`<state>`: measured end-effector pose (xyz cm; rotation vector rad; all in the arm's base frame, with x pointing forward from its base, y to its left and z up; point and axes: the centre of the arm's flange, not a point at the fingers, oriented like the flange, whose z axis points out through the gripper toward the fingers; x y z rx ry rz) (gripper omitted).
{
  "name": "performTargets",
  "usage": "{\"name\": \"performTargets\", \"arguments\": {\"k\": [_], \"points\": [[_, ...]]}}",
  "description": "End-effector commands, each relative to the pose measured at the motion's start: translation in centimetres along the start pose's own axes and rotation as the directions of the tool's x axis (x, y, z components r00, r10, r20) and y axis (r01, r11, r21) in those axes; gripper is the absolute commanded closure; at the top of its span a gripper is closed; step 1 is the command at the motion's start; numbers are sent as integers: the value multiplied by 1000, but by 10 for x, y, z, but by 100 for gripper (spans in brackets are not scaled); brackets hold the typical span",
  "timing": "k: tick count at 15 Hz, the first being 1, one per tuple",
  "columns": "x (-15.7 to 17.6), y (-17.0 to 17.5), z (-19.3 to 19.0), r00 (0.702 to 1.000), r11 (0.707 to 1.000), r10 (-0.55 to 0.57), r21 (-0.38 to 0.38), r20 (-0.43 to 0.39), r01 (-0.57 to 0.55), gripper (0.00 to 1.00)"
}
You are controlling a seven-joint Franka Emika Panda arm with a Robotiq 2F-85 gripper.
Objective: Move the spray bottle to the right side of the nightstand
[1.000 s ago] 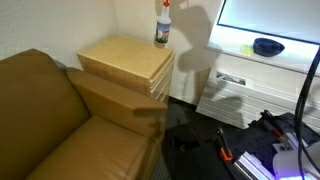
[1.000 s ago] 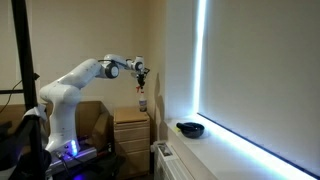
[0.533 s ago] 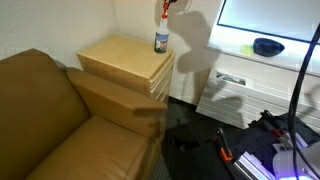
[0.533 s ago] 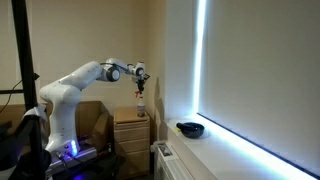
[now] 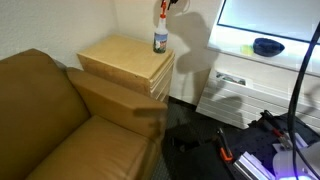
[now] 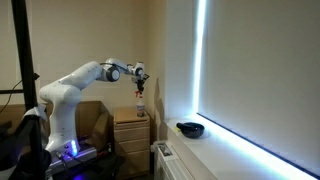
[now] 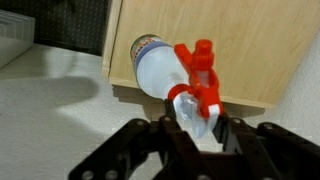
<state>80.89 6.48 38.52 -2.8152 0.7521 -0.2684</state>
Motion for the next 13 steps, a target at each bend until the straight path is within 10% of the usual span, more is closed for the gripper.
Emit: {"name": "performTargets", "arguments": {"k": [1,5,11,13], "points": [[-1,-14,-11,999,1000,-23,8,-29,23,28],[-9,-31,-42,995,996,-79,34,-64,81,2],[-46,-49,-156,946,976,-201,25,-254,215,0],[-20,-62,-139,962,984,-161,33,-220,173,0]]}}
